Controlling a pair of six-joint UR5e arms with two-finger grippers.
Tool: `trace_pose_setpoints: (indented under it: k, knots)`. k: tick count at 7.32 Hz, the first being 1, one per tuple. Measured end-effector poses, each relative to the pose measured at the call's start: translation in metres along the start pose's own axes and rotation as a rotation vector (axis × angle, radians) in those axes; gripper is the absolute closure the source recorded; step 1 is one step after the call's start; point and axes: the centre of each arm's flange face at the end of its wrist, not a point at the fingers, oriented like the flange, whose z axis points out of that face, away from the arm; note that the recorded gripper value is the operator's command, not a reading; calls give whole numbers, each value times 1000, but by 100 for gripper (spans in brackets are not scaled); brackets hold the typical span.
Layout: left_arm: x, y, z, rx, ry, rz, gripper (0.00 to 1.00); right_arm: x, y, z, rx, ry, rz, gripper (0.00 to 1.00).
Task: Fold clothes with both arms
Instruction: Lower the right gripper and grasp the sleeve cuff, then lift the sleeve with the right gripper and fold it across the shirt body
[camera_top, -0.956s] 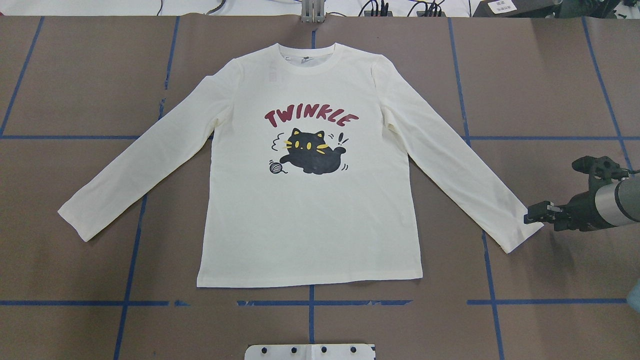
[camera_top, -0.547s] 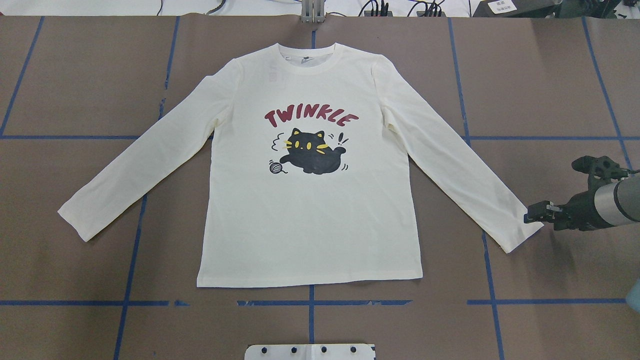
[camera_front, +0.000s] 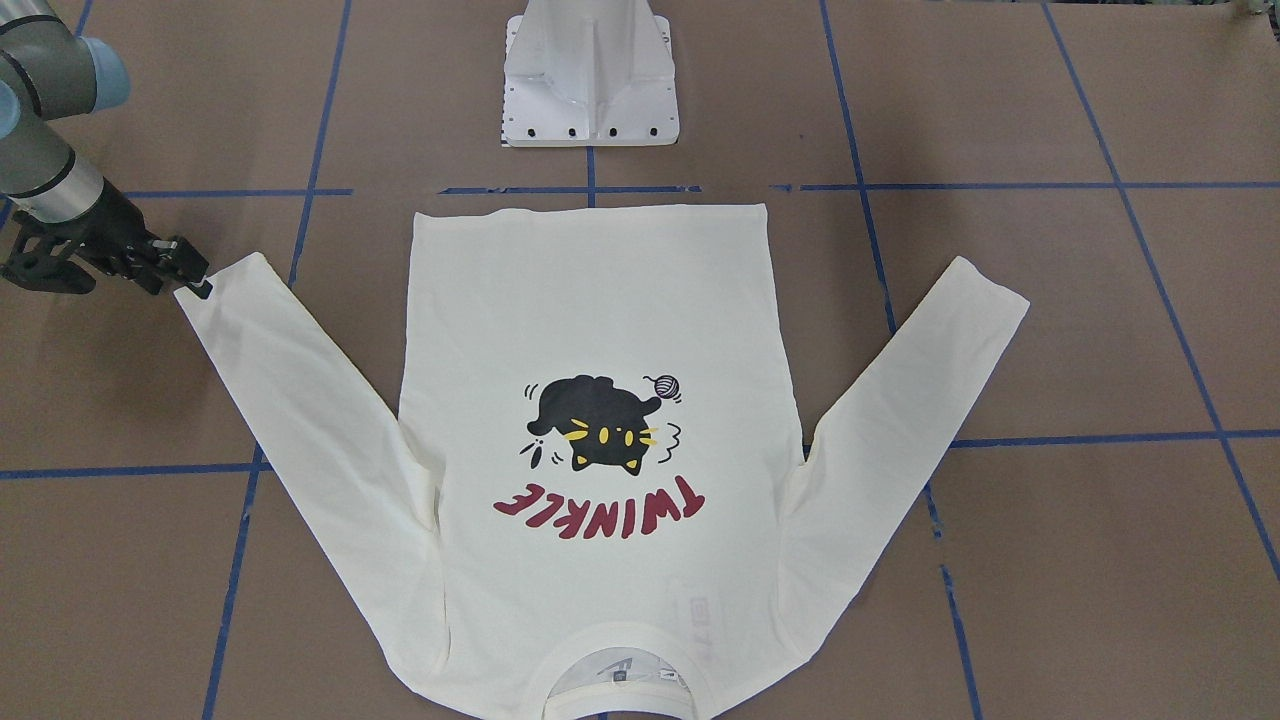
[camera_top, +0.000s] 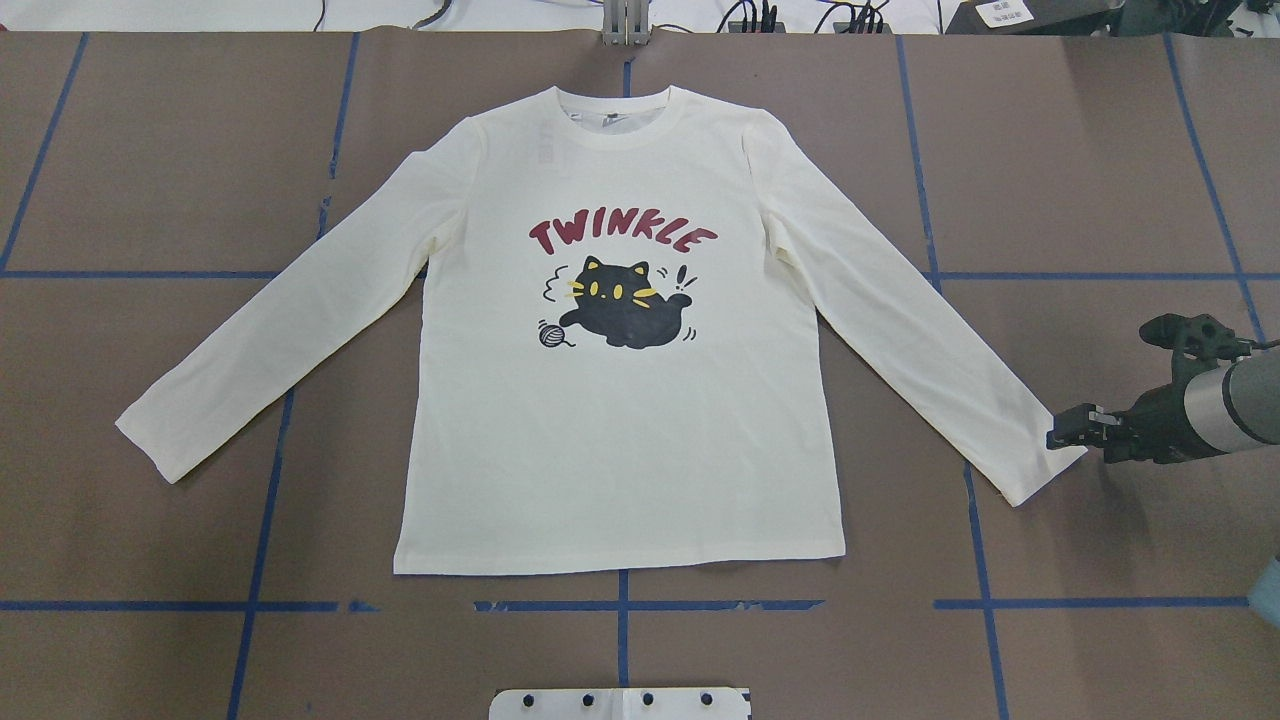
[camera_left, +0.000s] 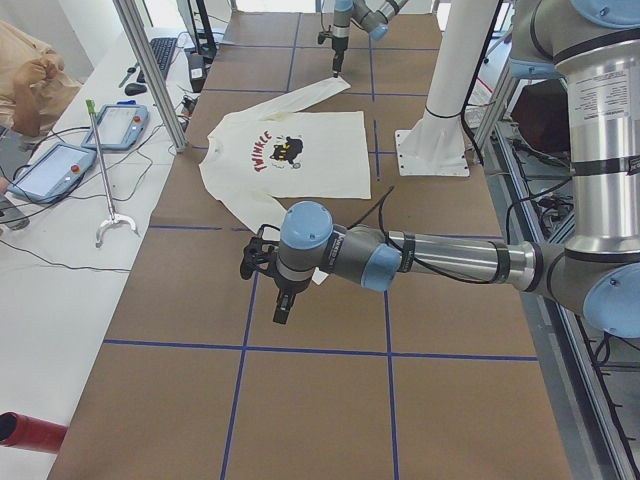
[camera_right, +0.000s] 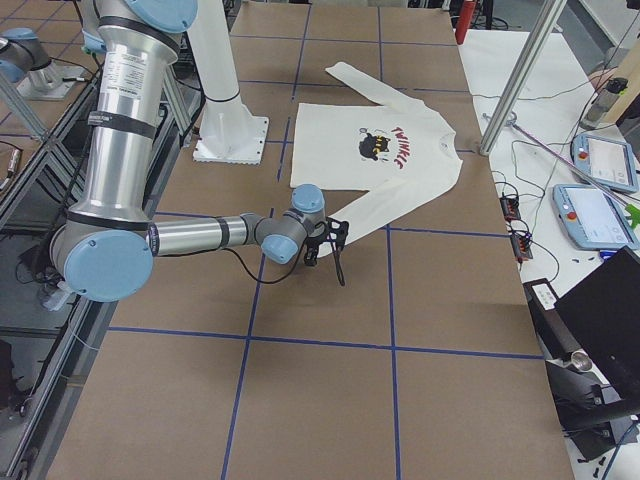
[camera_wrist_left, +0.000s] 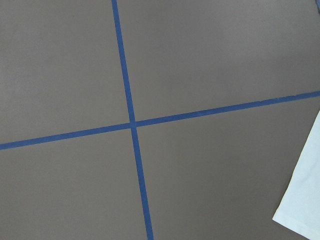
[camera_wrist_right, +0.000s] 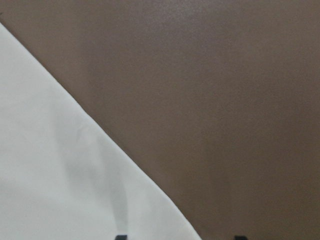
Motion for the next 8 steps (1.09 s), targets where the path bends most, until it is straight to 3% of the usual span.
trace_pose_setpoints:
  k: [3,5,8]
  knots:
    - [1,0,-1,1,0,0,0,1,-2,3,-12,0,4,100]
    - [3,-2,-2,1,2,-5,0,-25,-9,-25,-33,-55,13,100]
    - [5,-4,-3,4,11,-5,0,-195,-58,-110,-60,-172,76,100]
